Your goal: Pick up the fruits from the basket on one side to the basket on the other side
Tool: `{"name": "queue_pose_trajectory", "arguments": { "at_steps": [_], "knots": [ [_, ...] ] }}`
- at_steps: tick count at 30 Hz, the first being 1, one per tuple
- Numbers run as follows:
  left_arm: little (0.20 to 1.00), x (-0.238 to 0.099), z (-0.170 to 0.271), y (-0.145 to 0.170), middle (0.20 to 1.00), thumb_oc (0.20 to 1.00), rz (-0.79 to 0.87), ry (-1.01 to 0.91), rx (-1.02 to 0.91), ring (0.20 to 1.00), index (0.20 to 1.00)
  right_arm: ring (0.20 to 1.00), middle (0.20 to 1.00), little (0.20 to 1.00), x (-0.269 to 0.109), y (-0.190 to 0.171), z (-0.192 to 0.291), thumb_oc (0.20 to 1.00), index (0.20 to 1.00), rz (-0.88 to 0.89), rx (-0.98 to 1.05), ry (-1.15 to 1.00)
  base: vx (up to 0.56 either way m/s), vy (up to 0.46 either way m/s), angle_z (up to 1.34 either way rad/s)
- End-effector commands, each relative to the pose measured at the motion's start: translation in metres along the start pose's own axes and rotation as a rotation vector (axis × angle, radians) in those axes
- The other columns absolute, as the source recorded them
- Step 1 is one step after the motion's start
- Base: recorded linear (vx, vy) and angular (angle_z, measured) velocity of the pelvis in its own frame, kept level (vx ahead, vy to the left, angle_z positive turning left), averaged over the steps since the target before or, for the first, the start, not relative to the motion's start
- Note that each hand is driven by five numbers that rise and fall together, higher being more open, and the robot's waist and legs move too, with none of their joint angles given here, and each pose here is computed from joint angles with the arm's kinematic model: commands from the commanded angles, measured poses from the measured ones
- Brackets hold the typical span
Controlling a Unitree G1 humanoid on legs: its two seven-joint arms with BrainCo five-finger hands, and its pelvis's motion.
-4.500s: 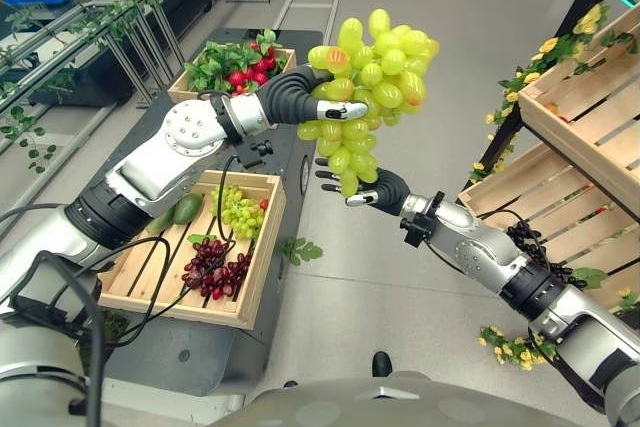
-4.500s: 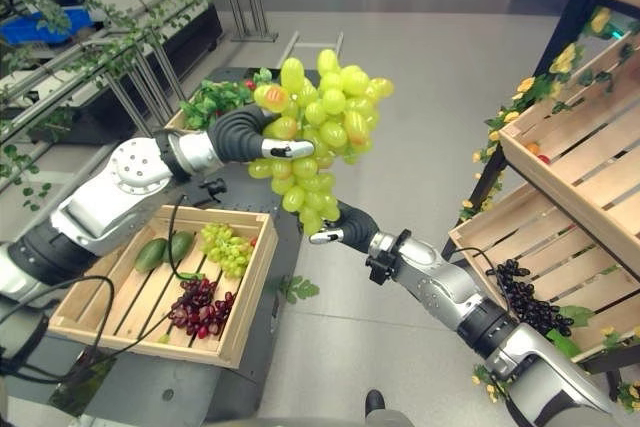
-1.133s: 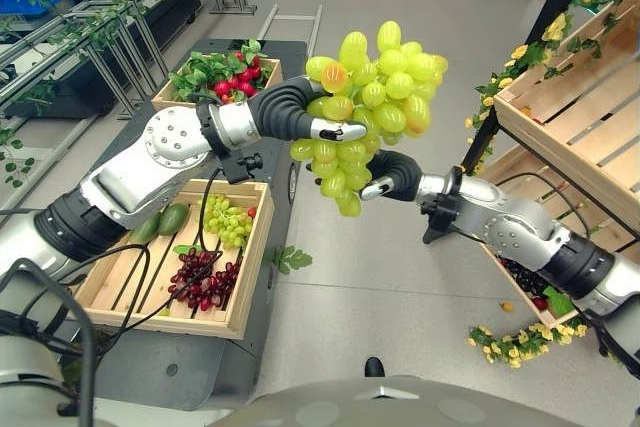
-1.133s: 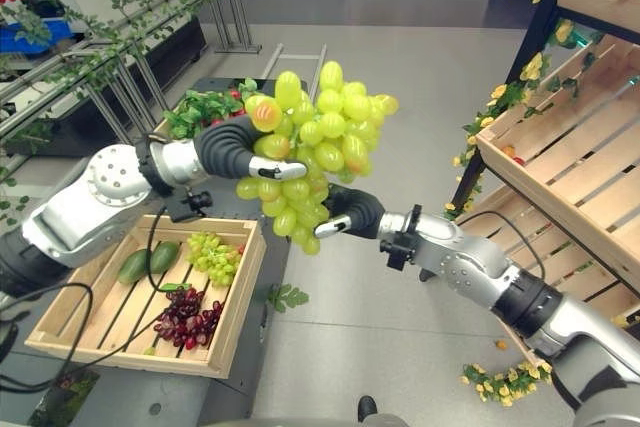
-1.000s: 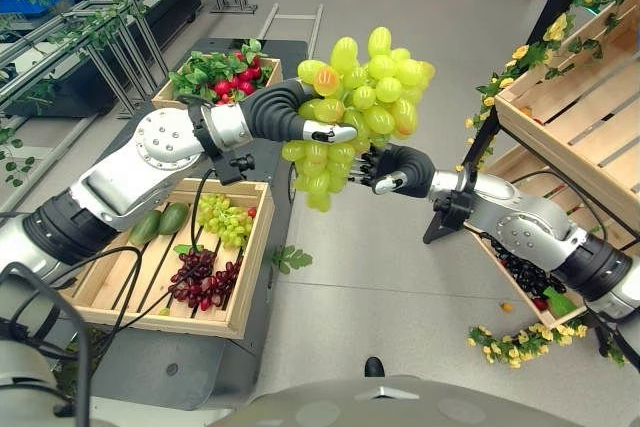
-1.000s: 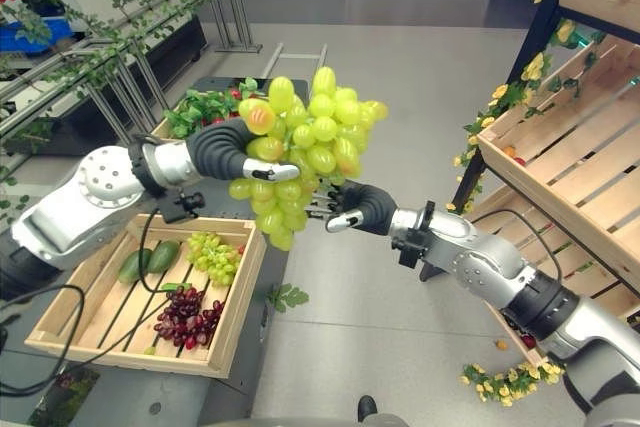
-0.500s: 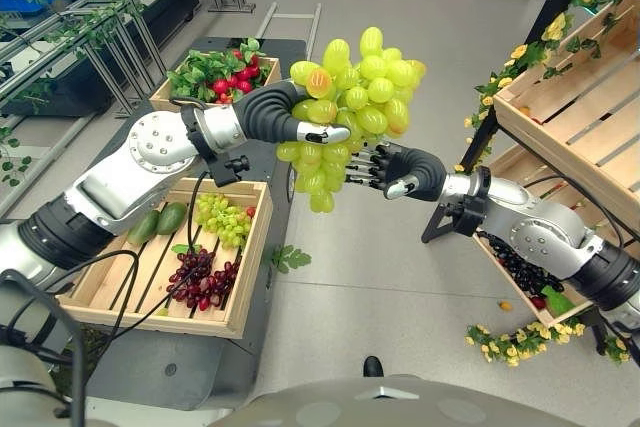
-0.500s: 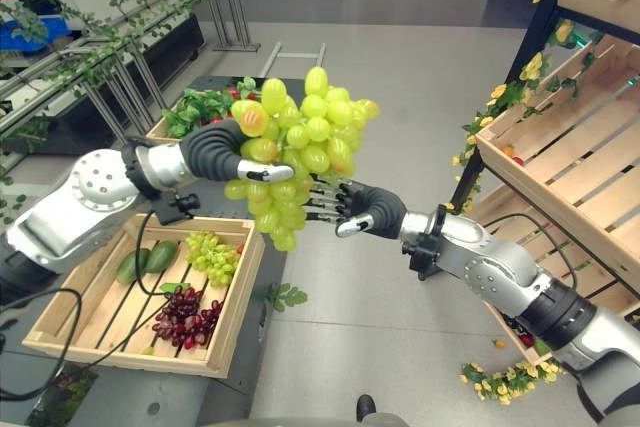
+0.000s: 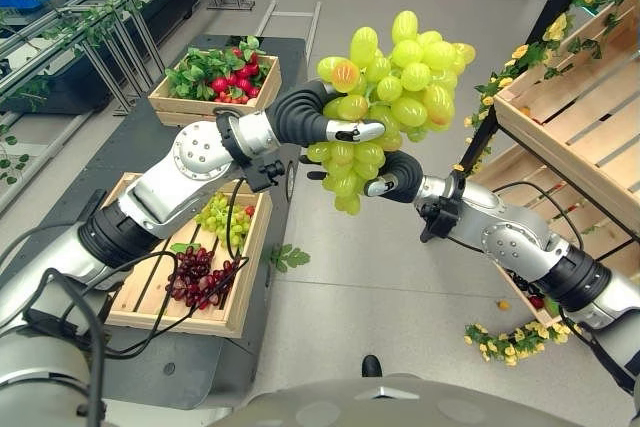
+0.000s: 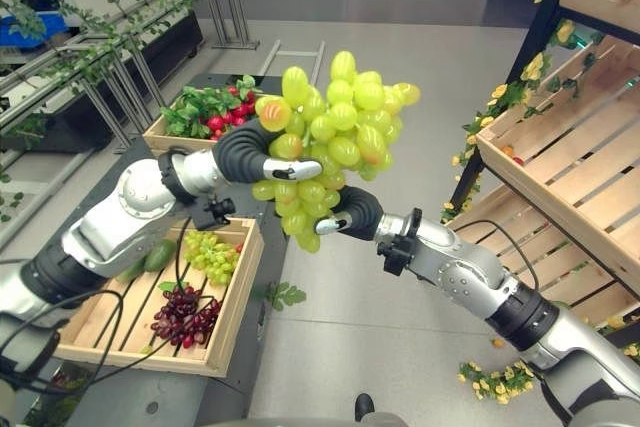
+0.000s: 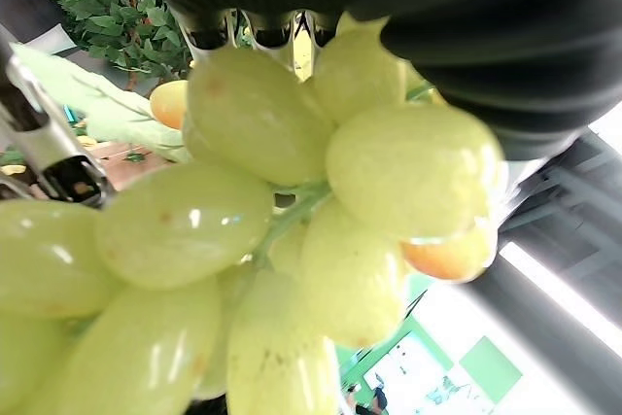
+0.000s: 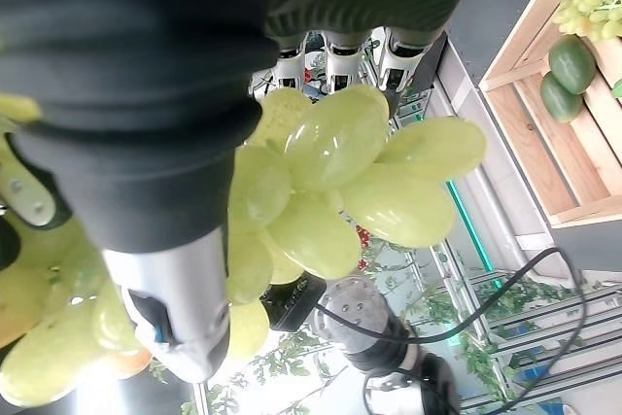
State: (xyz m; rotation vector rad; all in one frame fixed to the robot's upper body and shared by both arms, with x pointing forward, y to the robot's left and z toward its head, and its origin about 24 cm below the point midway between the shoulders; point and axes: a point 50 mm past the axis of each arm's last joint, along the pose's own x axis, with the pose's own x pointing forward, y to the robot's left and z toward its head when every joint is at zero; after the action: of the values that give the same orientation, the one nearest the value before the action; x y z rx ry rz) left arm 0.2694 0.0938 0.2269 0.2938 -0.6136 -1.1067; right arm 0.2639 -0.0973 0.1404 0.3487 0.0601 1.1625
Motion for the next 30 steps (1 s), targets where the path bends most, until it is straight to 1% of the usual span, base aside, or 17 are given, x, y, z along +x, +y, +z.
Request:
{"name": "queue_pose_trajectory", "arguments": {
  "at_steps": [1,18,21,30],
  "knots": [
    [0.200,0.000,0.018,0.027,0.200,0.200,0.132,-0.106,0.069,0.200,0.200,1.000,1.000,1.000,0.009,0.005,0.023,1.000,1.000,0.038,0.021,-0.159,0.00,0.000,0.00],
    [0.200,-0.012,0.013,0.031,0.200,0.200,0.158,-0.056,0.112,0.200,0.200,1.000,1.000,1.000,0.003,0.006,0.028,1.000,1.000,0.035,0.019,-0.188,0.00,0.000,0.00],
    [0.200,-0.022,0.008,0.035,0.200,0.200,0.181,-0.008,0.135,0.200,0.200,1.000,1.000,1.000,0.000,0.009,0.031,1.000,1.000,0.054,0.033,-0.219,0.00,0.000,0.00],
    [0.200,-0.025,0.007,0.034,0.200,0.200,0.175,0.011,0.160,0.200,0.200,1.000,1.000,1.000,0.001,0.022,0.037,1.000,1.000,0.128,0.020,-0.222,0.00,0.000,0.00]
  ]
}}
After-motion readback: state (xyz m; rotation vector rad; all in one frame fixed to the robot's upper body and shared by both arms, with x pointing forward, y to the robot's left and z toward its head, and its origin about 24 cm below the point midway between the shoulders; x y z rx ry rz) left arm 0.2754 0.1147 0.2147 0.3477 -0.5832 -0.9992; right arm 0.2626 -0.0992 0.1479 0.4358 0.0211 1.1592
